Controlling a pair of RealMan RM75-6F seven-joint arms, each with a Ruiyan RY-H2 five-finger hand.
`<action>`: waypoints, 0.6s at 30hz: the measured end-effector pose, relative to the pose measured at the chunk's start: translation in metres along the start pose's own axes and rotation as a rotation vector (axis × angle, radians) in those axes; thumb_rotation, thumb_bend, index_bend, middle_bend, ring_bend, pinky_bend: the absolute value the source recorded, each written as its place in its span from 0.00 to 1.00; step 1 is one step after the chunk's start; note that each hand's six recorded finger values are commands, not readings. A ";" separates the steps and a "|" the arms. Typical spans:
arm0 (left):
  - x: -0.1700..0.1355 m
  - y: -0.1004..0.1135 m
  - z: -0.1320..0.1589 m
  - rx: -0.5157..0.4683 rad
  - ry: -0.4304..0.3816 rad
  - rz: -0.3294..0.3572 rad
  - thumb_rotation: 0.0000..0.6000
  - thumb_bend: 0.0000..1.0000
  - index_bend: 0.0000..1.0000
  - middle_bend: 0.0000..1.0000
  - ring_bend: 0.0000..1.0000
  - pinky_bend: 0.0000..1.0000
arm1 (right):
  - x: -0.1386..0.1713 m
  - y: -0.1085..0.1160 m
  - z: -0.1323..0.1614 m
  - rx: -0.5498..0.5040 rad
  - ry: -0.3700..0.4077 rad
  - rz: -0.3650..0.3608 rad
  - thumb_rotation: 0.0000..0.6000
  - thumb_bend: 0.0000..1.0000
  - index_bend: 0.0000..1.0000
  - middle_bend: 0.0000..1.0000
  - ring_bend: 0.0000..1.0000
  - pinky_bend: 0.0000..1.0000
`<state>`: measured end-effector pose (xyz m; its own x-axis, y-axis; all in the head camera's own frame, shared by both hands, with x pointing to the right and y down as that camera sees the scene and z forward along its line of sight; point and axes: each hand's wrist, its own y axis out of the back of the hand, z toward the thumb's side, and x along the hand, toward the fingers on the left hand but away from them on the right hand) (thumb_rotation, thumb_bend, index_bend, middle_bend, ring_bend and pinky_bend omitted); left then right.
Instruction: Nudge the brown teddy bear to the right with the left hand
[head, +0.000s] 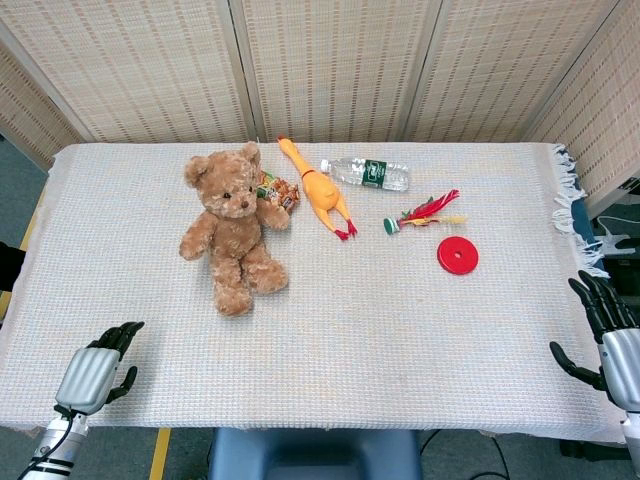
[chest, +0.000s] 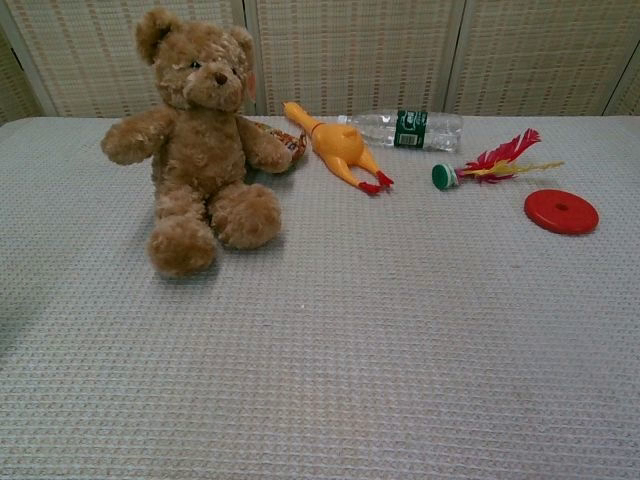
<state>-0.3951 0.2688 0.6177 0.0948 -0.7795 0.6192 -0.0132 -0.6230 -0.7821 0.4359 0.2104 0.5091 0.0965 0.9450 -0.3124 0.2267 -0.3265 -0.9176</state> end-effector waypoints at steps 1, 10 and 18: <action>0.000 0.000 0.000 0.001 0.000 -0.001 1.00 0.45 0.11 0.13 0.16 0.43 | 0.000 0.000 0.000 -0.002 -0.001 0.001 1.00 0.20 0.00 0.00 0.00 0.16; 0.005 -0.001 0.002 -0.009 0.026 0.047 1.00 0.45 0.05 0.12 0.16 0.45 | 0.000 -0.004 0.003 -0.009 0.006 0.021 1.00 0.20 0.00 0.00 0.00 0.16; 0.038 0.002 0.006 -0.084 0.091 0.190 1.00 0.45 0.00 0.04 0.08 0.34 | -0.005 -0.007 0.007 -0.018 0.038 0.015 1.00 0.16 0.00 0.00 0.00 0.16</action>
<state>-0.3853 0.2384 0.6397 -0.0076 -0.8837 0.4680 -0.1056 -0.4647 -0.8791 0.4265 0.2082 0.5156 0.1364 0.9388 -0.3164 0.2422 -0.3413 -0.9082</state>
